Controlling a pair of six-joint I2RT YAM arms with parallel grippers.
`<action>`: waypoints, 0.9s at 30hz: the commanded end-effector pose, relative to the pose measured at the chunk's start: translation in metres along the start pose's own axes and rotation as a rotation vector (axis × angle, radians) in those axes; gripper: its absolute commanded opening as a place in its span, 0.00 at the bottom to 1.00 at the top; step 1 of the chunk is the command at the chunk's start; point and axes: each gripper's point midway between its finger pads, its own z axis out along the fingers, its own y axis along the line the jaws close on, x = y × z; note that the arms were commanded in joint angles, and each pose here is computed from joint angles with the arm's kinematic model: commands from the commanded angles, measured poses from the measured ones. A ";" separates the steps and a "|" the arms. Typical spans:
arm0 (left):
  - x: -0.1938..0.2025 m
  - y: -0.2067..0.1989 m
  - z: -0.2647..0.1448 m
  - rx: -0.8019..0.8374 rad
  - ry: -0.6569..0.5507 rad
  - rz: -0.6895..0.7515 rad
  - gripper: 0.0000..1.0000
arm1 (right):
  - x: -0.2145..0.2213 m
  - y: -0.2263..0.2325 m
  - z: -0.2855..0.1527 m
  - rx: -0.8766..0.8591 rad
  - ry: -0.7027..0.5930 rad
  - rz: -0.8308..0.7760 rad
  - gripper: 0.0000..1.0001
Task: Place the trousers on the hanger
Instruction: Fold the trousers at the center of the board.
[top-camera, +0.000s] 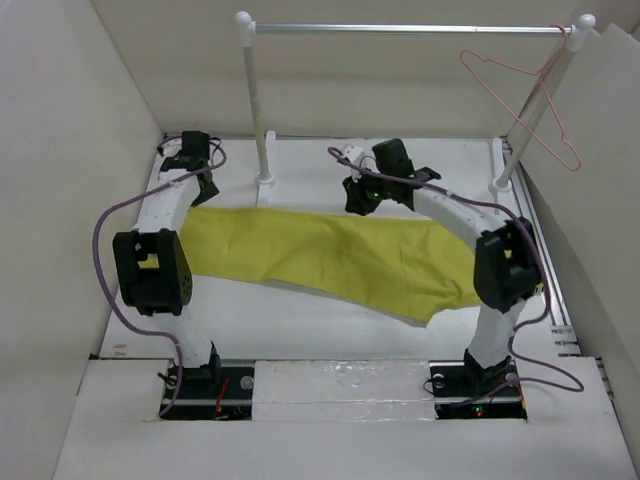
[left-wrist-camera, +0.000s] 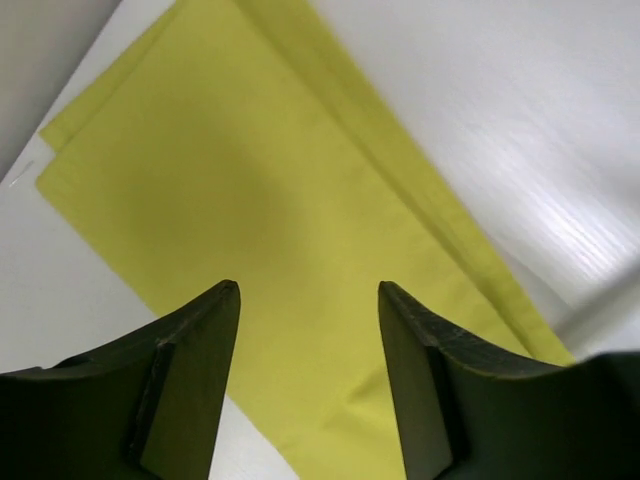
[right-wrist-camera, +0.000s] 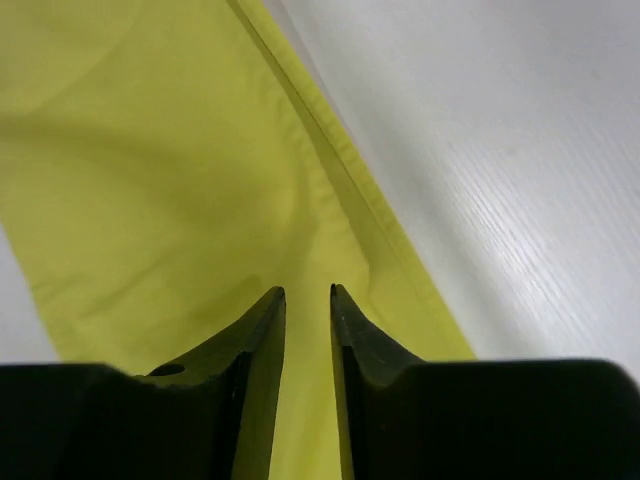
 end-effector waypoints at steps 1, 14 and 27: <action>0.031 -0.054 -0.052 0.168 -0.057 0.125 0.52 | -0.024 -0.012 -0.058 0.137 -0.117 0.046 0.27; 0.126 -0.070 -0.066 0.411 0.130 0.002 0.50 | 0.222 -0.043 -0.269 0.837 -0.107 0.737 0.58; 0.150 -0.066 -0.045 0.406 0.205 -0.010 0.53 | 0.360 -0.082 -0.342 1.095 -0.183 1.286 0.72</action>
